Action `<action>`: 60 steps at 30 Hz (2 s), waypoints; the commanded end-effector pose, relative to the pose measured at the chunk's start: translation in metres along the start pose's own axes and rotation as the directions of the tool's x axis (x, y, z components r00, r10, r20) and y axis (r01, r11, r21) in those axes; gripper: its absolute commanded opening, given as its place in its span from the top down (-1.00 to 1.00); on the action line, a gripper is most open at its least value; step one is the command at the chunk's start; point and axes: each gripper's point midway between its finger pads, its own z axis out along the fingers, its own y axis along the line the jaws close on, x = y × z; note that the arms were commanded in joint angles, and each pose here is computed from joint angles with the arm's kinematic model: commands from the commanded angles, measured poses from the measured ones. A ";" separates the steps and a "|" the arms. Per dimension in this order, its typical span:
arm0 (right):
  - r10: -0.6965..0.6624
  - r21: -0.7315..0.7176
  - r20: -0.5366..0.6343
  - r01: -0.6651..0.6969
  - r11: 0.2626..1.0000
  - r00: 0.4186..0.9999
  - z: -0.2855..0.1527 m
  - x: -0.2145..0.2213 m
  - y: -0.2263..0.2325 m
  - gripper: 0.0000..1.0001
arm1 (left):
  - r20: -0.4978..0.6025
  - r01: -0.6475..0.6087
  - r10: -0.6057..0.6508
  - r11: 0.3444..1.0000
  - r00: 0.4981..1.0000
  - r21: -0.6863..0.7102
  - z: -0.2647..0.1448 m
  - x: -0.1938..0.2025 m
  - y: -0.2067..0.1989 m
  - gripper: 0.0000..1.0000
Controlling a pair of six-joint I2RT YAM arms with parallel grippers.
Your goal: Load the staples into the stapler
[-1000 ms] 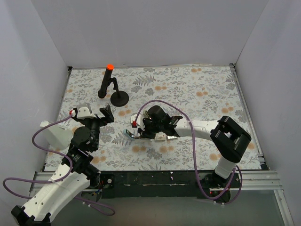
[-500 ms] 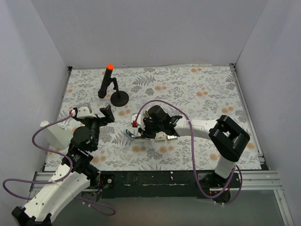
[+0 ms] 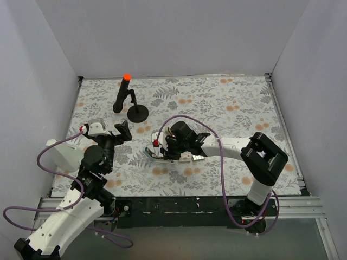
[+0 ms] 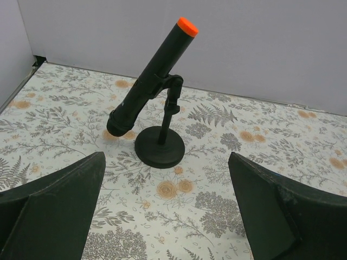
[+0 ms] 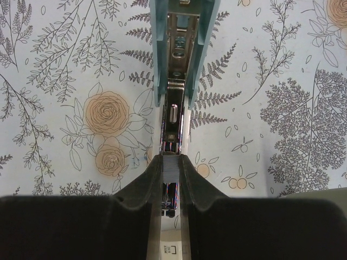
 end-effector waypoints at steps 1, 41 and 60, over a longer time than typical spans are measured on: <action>-0.018 -0.019 0.038 0.019 1.000 0.999 -0.006 -0.018 0.000 0.88 | 0.006 0.009 -0.009 1.000 1.000 0.011 0.000 -0.007 -0.002 -0.96; 0.101 0.028 0.012 -0.101 0.994 0.995 -0.006 -0.004 -0.002 0.88 | -0.006 0.021 -0.021 0.999 1.000 0.026 0.003 -0.005 -0.003 -0.97; 0.129 0.016 -0.001 -0.129 0.992 0.992 -0.004 0.003 -0.001 0.89 | -0.008 0.026 -0.026 0.999 1.000 0.030 0.004 -0.005 -0.003 -0.96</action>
